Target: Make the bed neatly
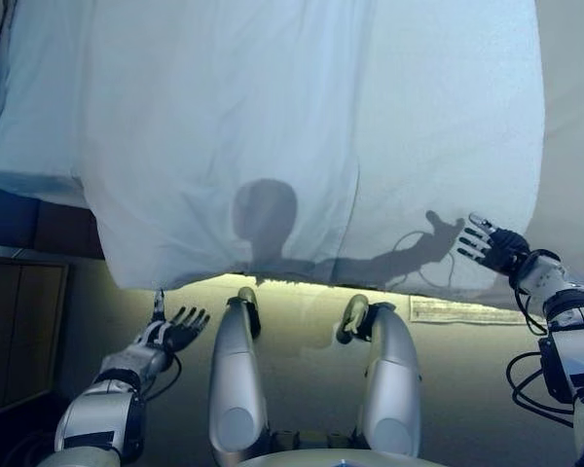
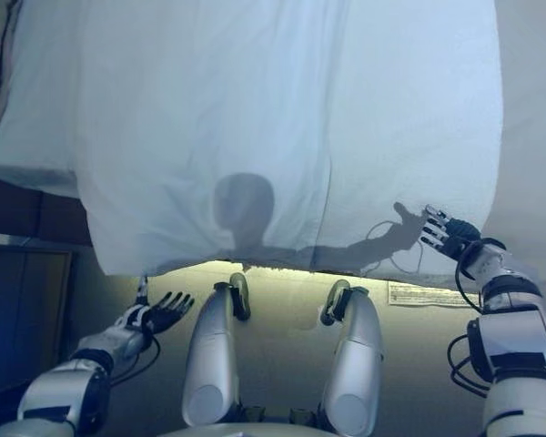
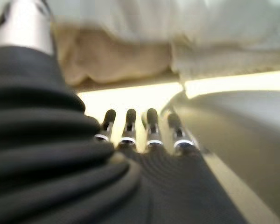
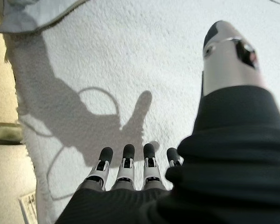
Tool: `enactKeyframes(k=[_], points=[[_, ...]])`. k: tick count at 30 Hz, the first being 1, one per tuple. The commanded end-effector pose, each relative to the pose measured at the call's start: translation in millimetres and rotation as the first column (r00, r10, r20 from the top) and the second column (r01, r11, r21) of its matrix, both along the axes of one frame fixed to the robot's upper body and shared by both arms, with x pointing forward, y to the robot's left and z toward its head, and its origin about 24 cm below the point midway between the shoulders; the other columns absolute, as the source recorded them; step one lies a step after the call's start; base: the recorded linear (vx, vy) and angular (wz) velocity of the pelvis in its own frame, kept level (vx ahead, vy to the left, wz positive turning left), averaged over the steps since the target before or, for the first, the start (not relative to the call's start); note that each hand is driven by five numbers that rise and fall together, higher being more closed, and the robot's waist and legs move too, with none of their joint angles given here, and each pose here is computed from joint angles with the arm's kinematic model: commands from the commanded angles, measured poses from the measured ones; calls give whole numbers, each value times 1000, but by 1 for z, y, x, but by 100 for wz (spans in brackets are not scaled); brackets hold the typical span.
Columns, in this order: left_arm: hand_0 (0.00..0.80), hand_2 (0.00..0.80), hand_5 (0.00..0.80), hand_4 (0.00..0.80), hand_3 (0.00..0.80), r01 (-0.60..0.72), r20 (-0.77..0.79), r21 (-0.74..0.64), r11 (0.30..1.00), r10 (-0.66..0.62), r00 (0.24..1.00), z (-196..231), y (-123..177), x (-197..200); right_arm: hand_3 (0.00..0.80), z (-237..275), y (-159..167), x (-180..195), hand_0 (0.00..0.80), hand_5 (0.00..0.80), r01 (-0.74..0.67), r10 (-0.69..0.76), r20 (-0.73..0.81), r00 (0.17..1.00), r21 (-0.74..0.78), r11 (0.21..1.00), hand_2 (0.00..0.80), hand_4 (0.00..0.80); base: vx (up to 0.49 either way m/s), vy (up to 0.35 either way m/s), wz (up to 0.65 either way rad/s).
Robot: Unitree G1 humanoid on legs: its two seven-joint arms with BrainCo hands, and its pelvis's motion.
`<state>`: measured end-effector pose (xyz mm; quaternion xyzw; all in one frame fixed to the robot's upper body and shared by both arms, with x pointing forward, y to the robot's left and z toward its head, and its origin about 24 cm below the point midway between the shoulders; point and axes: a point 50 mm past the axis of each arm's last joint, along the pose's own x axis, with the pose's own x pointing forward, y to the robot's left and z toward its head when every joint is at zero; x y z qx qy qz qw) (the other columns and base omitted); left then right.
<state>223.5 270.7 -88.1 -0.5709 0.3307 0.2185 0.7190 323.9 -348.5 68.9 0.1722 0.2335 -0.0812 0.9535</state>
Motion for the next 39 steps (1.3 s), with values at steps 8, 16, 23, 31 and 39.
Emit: enactKeyframes(k=[8,16,23,31,39], points=[[0,0,0,0,0,32,-175,26,999,-27,984,-32,11,-70,0,-27,32,3,0,0,-64,62,27,998,74,995,0,0,29,-19,6],[0,0,0,0,0,10,320,27,1000,-18,947,4,8,-16,0,-49,54,-1,0,0,-78,77,11,997,97,992,0,0,19,-8,10],[0,0,0,0,0,86,513,100,991,-125,849,21,-7,-1,0,-73,55,-18,0,0,-29,34,-29,999,160,987,0,0,84,-66,5],[0,0,0,0,0,110,624,159,981,-186,759,33,-2,-4,0,-118,47,-68,0,0,49,-9,-180,984,215,975,0,0,187,-28,0],[0,0,0,0,0,105,681,204,973,-218,699,39,4,-9,0,-156,42,-126,0,0,156,-67,-336,940,247,956,0,0,189,10,1]])
